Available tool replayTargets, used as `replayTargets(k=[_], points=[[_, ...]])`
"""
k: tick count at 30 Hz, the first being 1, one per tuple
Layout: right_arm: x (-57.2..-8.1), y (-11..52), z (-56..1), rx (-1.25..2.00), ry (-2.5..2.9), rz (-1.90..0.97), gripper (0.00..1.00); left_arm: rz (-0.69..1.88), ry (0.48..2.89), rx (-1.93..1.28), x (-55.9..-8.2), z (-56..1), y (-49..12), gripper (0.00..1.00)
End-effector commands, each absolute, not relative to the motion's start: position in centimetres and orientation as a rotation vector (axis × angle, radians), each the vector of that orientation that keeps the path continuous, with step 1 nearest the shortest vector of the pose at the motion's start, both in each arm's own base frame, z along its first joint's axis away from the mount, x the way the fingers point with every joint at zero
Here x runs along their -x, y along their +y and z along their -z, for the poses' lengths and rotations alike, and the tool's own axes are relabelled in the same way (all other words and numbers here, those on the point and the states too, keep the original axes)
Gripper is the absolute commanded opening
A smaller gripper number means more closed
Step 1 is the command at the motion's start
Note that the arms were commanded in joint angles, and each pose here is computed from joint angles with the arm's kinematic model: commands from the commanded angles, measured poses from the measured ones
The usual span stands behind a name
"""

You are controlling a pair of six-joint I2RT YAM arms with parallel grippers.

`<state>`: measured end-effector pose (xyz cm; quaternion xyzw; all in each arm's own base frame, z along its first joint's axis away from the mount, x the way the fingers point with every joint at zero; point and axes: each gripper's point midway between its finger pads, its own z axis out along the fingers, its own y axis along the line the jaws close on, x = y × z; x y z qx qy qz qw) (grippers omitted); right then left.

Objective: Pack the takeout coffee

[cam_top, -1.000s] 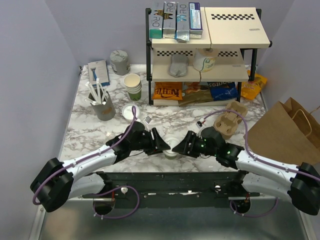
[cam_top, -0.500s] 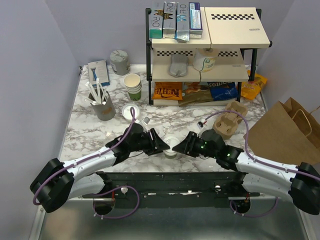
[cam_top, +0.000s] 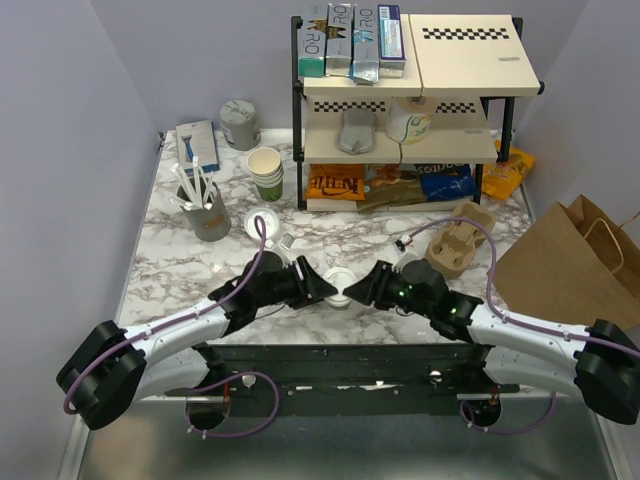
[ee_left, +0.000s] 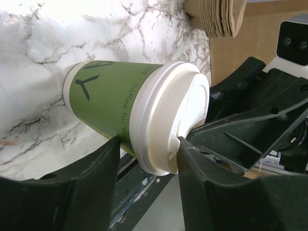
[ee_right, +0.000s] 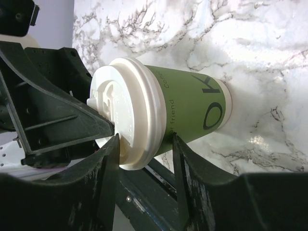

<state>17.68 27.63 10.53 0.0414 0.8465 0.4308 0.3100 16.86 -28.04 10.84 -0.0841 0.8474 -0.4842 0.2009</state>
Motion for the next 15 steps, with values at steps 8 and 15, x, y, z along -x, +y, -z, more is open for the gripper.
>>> replayTargets(k=[8, 15], points=[[-18.7, 23.9, -6.7, -0.134, 2.509, -0.653, 0.49, 1.162, 2.475, 0.119, -17.6, -9.9, -28.1, 0.82], [-19.9, 24.6, -8.2, -0.09, 2.524, -0.623, 0.66, 1.113, 2.494, 0.085, -18.0, -11.3, -28.1, 0.99]])
